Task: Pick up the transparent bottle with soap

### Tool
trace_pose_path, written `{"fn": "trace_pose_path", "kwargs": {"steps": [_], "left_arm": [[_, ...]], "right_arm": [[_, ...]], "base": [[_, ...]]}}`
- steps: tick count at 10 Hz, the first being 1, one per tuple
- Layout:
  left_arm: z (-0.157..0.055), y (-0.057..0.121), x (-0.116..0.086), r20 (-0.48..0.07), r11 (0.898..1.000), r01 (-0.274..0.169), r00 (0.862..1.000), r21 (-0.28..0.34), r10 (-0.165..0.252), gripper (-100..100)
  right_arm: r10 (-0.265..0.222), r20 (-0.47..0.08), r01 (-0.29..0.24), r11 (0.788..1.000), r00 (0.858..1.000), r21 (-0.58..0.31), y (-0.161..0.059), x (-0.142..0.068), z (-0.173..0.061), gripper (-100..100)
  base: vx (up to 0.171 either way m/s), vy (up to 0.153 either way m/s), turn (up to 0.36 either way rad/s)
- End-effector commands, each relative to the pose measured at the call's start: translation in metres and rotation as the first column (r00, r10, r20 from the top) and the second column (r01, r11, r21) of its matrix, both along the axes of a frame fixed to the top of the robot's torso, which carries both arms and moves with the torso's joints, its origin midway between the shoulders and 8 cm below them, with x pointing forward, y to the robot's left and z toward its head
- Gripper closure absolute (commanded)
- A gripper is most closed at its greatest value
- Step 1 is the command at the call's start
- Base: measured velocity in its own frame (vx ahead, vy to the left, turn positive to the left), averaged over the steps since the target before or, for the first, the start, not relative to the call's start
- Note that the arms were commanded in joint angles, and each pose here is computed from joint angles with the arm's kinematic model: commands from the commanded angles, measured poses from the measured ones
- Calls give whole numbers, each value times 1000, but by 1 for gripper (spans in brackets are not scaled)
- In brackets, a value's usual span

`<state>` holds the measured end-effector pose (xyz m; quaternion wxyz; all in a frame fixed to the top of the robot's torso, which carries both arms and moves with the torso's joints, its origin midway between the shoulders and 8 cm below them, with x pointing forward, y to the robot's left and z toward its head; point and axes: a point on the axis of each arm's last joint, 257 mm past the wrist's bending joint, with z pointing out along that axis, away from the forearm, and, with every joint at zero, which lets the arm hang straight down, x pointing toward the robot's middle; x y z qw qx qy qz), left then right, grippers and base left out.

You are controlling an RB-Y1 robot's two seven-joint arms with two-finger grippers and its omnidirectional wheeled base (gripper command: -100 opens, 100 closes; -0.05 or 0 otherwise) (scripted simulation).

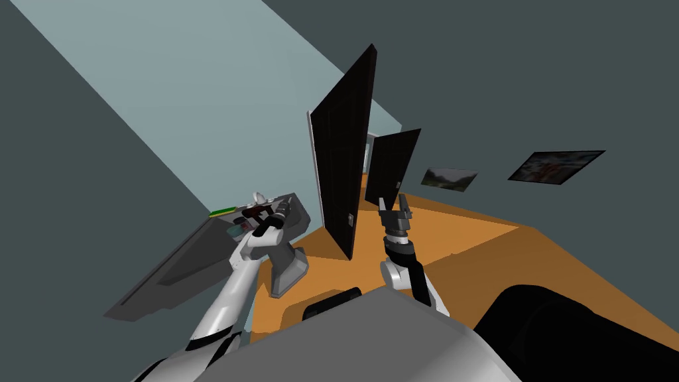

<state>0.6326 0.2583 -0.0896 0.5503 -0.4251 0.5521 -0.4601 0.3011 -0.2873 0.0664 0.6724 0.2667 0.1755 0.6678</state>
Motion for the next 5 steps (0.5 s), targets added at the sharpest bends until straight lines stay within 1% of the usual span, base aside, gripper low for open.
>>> {"fn": "trace_pose_path", "kwargs": {"steps": [1,2,3,4,5], "left_arm": [[-9,0,10,-40,1000,-6,999,3,6,-100],[-11,0,18,-75,1000,-9,997,8,9,-100],[-18,1,22,-100,1000,-14,995,9,15,-100],[-18,1,29,-129,1000,-16,991,13,18,-100],[-26,3,33,-155,1000,-21,988,14,23,-100]], "right_arm": [[0,0,0,1000,1000,0,0,0,0,0],[0,0,0,1000,1000,0,0,0,0,0],[0,0,0,1000,1000,0,0,0,0,0],[0,0,0,1000,1000,0,0,0,0,0],[0,0,0,1000,1000,0,0,0,0,0]], "base": [[-34,-13,12],[-39,-12,20],[-32,-8,9],[-29,-5,20],[-23,-2,15]]}}
